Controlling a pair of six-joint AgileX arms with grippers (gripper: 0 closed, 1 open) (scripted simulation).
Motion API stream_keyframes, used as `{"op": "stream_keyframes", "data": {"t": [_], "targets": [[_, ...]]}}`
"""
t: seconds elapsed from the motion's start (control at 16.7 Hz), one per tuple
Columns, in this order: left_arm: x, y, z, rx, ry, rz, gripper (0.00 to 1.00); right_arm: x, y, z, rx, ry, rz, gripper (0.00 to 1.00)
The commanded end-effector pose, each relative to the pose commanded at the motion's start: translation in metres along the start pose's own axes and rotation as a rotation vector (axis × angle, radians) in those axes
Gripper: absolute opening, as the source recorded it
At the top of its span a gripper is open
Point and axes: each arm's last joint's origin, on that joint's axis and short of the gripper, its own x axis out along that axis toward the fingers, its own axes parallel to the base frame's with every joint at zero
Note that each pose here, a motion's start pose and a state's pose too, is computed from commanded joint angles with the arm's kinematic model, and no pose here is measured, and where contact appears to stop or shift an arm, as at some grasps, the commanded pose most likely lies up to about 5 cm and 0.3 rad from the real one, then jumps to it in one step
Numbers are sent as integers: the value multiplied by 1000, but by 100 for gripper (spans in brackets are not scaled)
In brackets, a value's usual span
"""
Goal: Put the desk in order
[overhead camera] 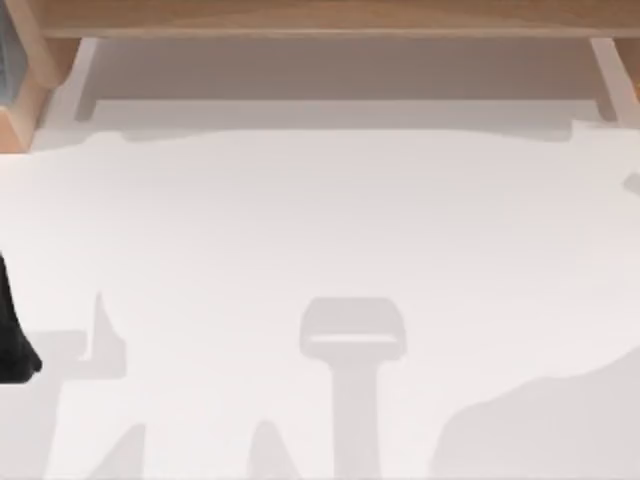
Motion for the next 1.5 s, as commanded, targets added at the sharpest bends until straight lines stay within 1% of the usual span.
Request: {"op": "stream_keyframes", "data": {"t": [0.06,0.18,0.3,0.42,0.6,0.72,0.9,1.02,1.14,1.26,1.38,1.5], "targets": [[0,0,0,0,0,0,100,-7,14,-2,25,12,48,100],[0,0,0,0,0,0,100,-7,12,0,35,10,50,100],[0,0,0,0,0,0,100,-8,0,10,87,5,65,100],[0,0,0,0,0,0,100,-14,-21,26,175,4,84,100],[0,0,0,0,0,0,100,-34,-70,56,350,15,97,100],[0,0,0,0,0,0,100,-61,-110,79,482,25,85,100],[0,0,0,0,0,0,100,-123,-166,114,690,28,30,100],[0,0,0,0,0,0,100,-175,-188,135,832,18,-15,100],[0,0,0,0,0,0,100,-227,-192,151,976,-1,-52,100],[0,0,0,0,0,0,100,-270,-180,162,1119,-22,-72,100],[0,0,0,0,0,0,100,-302,-157,168,1252,-37,-72,100],[0,0,0,0,0,0,100,-320,-129,172,1367,-42,-54,100]]}}
